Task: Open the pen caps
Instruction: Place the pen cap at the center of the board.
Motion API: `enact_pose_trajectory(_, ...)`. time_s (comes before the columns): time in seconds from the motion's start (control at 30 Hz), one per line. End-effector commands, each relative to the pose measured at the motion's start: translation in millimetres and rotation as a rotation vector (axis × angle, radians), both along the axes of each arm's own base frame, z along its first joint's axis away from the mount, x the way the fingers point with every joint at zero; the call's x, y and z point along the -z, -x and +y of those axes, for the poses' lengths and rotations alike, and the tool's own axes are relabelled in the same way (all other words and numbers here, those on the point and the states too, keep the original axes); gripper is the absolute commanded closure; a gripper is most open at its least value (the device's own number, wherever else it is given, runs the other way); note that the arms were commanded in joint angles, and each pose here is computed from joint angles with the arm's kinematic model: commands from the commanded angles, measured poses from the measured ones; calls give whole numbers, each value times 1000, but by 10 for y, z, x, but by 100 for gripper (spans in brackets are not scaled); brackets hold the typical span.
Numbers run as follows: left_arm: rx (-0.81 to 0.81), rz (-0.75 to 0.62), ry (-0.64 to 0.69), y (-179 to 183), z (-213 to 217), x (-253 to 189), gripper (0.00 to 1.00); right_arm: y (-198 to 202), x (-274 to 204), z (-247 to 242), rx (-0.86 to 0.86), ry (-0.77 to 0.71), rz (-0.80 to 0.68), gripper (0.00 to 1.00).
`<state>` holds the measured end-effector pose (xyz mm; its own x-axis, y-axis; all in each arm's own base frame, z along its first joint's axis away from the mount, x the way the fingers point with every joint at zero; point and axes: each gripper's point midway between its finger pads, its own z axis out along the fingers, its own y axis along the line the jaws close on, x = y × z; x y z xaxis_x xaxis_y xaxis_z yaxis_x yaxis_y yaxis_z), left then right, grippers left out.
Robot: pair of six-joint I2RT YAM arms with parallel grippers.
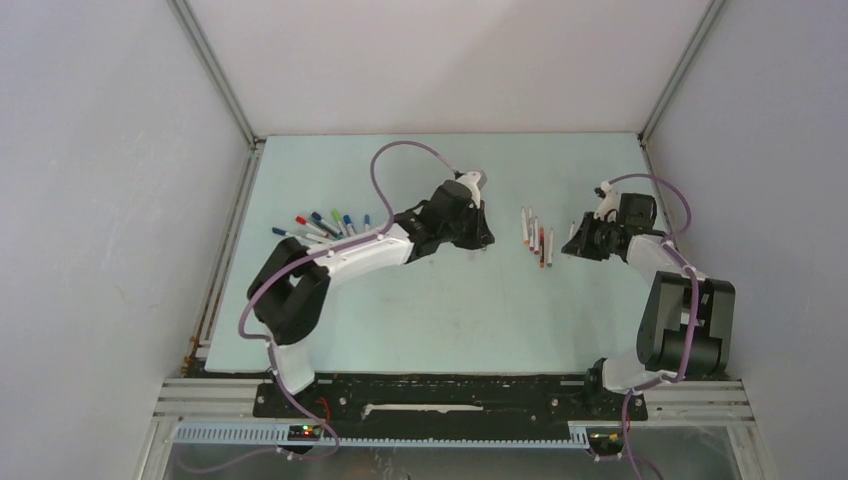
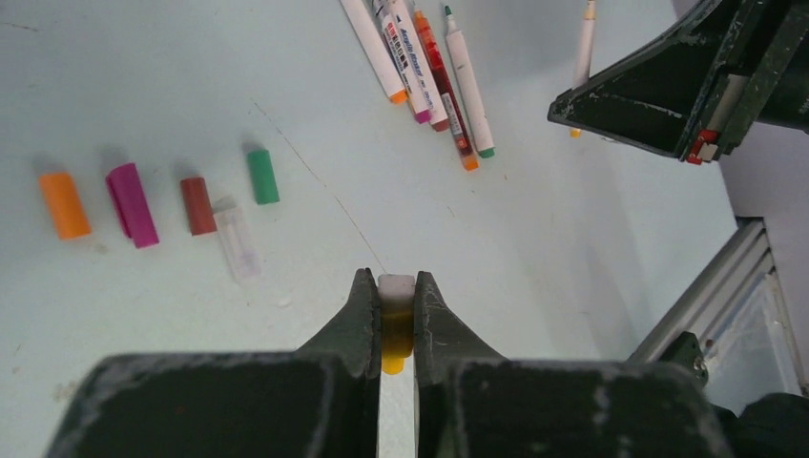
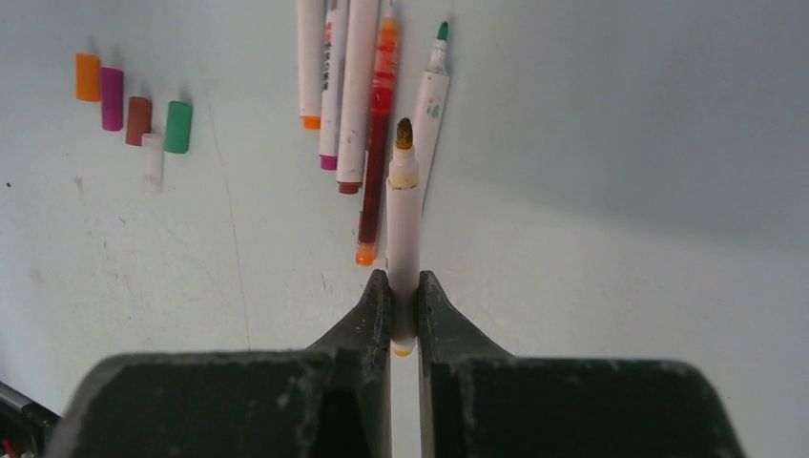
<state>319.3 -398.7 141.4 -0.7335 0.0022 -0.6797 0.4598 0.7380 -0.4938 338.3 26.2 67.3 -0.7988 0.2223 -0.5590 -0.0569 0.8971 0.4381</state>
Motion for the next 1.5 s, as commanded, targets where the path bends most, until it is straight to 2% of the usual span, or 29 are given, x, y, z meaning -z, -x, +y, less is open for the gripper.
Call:
enact_pose_trajectory(0.0, 6, -10, -74, -142, -152, 29, 95, -115, 11, -31, 31, -19, 9, 93)
enact_pose_trajectory(0.27, 15, 33, -161, -284, -330, 355, 95, -112, 128, -91, 49, -52, 64, 92)
enact_pose_trajectory(0.93, 33, 101, -234, -387, -501, 825, 89, -97, 278, -107, 49, -62, 130, 88)
enact_pose_trajectory(1.27, 24, 120, -274, -415, -483, 963, 82, -69, 344, -113, 38, -57, 162, 83)
enact_pose_trajectory(1.47, 23, 135, -296, -422, -481, 1009, 75, -58, 364, -118, 35, -57, 177, 75)
